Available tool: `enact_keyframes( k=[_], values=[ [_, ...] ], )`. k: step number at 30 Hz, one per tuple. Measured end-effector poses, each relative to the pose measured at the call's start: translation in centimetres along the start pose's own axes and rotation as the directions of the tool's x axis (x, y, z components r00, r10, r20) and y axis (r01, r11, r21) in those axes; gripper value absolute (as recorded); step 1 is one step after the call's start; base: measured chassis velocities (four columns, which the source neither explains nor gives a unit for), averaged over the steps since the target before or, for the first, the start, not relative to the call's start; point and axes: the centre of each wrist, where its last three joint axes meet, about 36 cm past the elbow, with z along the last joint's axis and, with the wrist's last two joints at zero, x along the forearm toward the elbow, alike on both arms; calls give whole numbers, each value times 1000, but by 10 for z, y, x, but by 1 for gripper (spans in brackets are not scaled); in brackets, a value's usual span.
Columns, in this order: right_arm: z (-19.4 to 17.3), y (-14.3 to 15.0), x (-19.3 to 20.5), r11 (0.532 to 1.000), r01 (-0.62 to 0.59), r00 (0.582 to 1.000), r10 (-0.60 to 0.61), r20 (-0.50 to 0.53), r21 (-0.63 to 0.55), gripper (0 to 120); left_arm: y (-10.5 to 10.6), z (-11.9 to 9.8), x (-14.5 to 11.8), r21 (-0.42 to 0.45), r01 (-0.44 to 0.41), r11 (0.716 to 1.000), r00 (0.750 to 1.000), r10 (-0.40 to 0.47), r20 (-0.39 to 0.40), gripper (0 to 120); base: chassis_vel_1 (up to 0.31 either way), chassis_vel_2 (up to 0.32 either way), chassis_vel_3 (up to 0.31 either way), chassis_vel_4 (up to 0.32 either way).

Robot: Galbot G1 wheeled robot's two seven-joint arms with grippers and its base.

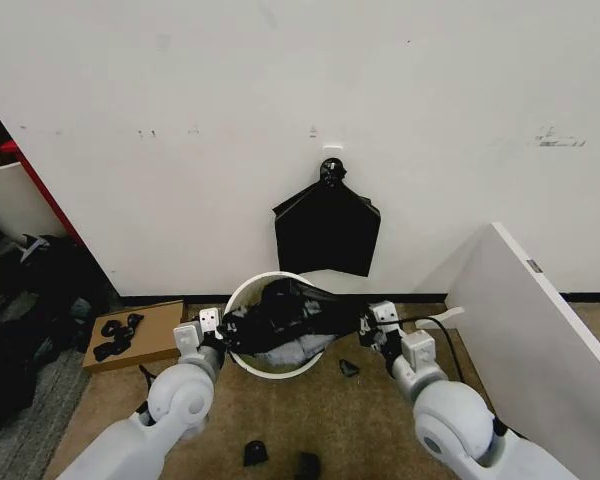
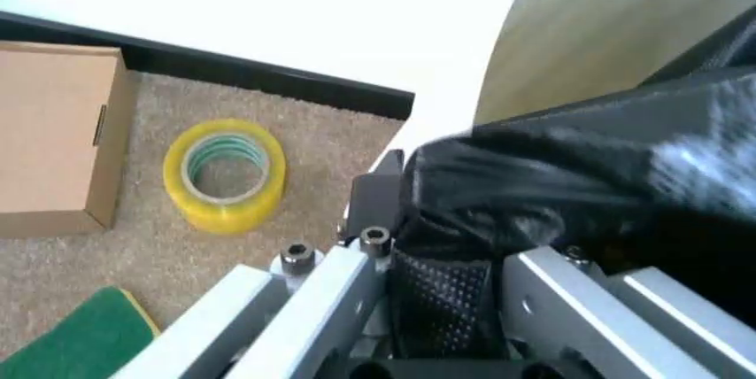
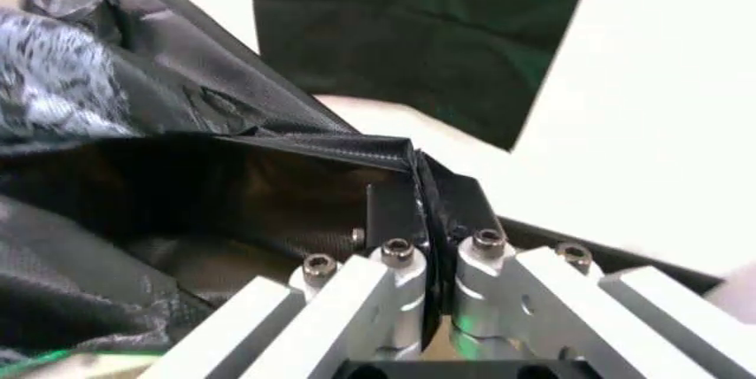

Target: Place the garbage bag over the trash bin.

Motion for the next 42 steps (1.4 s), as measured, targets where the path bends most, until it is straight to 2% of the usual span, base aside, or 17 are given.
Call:
enact_keyframes(
  k=[6, 10, 15, 18, 19, 23, 24, 25, 26, 31, 32, 34, 36, 39, 40, 41, 42],
  values=[
    [7, -1, 9, 1000, -11, 1000, 11, 8, 8, 0, 0, 6, 10, -7, -4, 1000, 1000, 4, -6, 1, 0, 0, 0, 0],
    [12, 3, 24, 996, 58, 994, -64, 88, 71, 1, -3, 10, 19, -18, -17, 1000, 1000, 17, -11, 1, 0, 0, 0, 0],
    [18, 3, 41, 977, 99, 972, -135, 191, 190, 18, -6, 10, 25, -22, -26, 999, 1000, 26, -12, 1, 0, 0, 0, 0],
    [19, -13, 47, 952, 81, 956, -159, 248, 296, 31, -6, 8, 26, -30, -29, 999, 999, 28, -14, 1, 0, 0, 0, 0],
    [19, -13, 47, 952, 81, 956, -159, 248, 296, 31, -6, 8, 26, -30, -29, 999, 999, 28, -14, 1, 0, 0, 0, 0],
    [13, -31, 56, 933, 88, 938, -195, 286, 348, 48, -7, 2, 25, -25, -32, 999, 999, 31, -15, 1, 0, 0, 0, 0],
    [14, -32, 57, 931, 89, 937, -199, 287, 353, 48, -7, 2, 25, -24, -32, 999, 999, 31, -16, 1, 0, 0, 0, 0],
    [15, -40, 62, 904, 97, 920, -241, 310, 415, 56, -8, -1, 24, -19, -30, 999, 999, 29, -22, 1, 0, 0, 0, 0],
    [15, -40, 62, 904, 97, 920, -241, 310, 415, 56, -8, -1, 24, -19, -30, 999, 999, 29, -22, 1, 0, 0, 0, 0],
    [15, -37, 72, 780, 132, 865, -392, 313, 612, 77, -12, -4, 26, -25, -43, 999, 998, 42, -39, 1, 0, 0, 0, 0],
    [15, -37, 72, 780, 132, 865, -392, 313, 612, 77, -12, -4, 26, -25, -43, 999, 998, 42, -39, 1, 0, 0, 0, 0],
    [16, -33, 66, 709, 128, 844, -445, 300, 693, 86, -14, -4, 27, -33, -46, 998, 998, 44, -50, 1, 0, 0, 0, 0],
    [16, -31, 55, 620, 113, 825, -494, 274, 777, 94, -15, -4, 30, -41, -46, 998, 997, 44, -65, 1, 0, 0, 0, 0],
    [9, -32, 39, 503, 121, 799, -561, 217, 856, 100, -18, -5, 36, -49, -50, 998, 996, 47, -77, 1, 0, 0, 0, 0],
    [9, -32, 39, 503, 121, 799, -561, 217, 856, 100, -18, -5, 36, -49, -50, 998, 996, 47, -77, 1, 0, 0, 0, 0],
    [7, -32, 36, 482, 121, 795, -570, 206, 868, 100, -18, -5, 37, -49, -52, 997, 996, 49, -77, 1, 0, 0, 0, 0],
    [4, -34, 29, 438, 126, 786, -591, 179, 890, 100, -19, -6, 39, -47, -58, 997, 995, 54, -78, 1, 0, 0, 0, 0]
  ],
)
